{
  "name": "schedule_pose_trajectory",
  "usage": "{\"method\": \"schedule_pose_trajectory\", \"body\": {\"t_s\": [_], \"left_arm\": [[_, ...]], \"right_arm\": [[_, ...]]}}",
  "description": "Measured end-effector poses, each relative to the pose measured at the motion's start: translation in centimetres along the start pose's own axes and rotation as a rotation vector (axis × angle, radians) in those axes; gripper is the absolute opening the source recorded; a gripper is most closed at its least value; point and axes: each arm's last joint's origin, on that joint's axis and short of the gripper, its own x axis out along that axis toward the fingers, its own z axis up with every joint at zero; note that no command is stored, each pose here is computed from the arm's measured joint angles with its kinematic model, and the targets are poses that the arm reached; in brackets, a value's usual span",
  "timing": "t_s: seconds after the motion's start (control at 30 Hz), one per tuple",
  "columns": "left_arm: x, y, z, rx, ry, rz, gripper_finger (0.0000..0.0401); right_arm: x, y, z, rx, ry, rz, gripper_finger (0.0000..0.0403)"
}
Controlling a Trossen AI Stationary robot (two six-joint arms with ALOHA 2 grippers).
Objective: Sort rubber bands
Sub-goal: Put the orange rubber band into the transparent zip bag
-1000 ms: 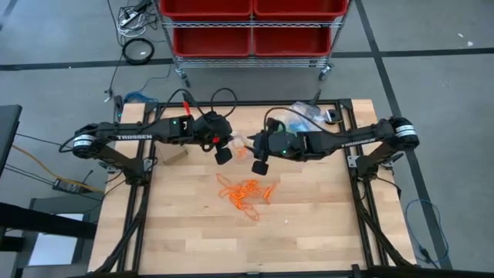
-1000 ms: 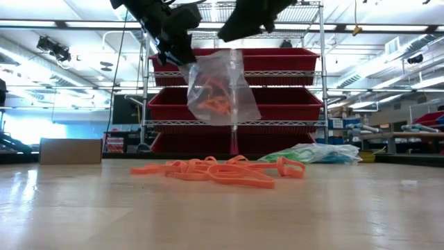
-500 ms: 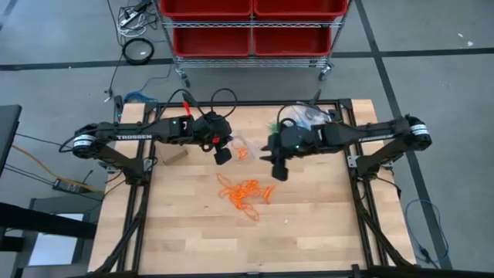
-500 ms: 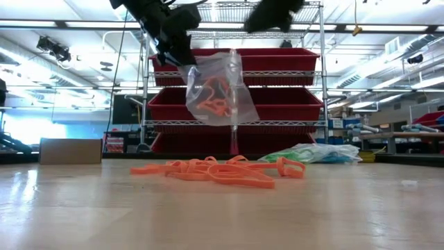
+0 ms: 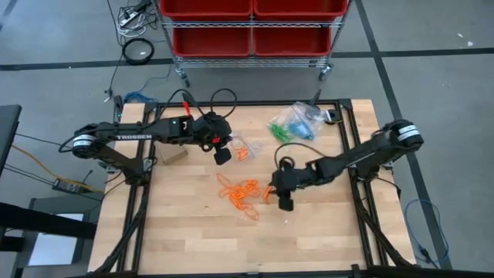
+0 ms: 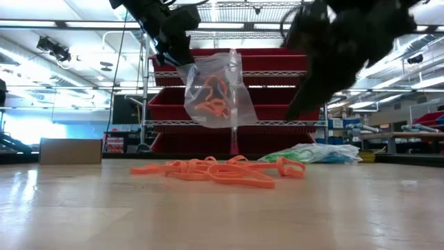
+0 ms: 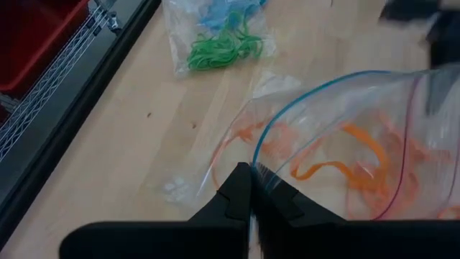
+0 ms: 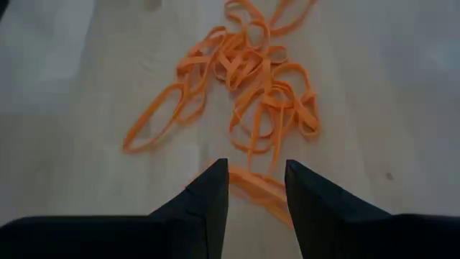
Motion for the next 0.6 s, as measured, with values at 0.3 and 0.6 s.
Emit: {"method": "schedule_pose_trajectory", "body": {"t_s": [0.3, 0.6], "left_arm": [[0.0, 0.0, 0.1, -0.005, -0.014, -0.004, 0.0017], [0.0, 0.0, 0.1, -0.003, -0.007, -0.004, 0.0017]], "right_arm": [[4.1, -0.2, -2.4, -0.025, 0.088, -0.018, 0.0112], [4.6, -0.3, -2.8, 0.038, 0.109, -0.039, 0.0035]]}}
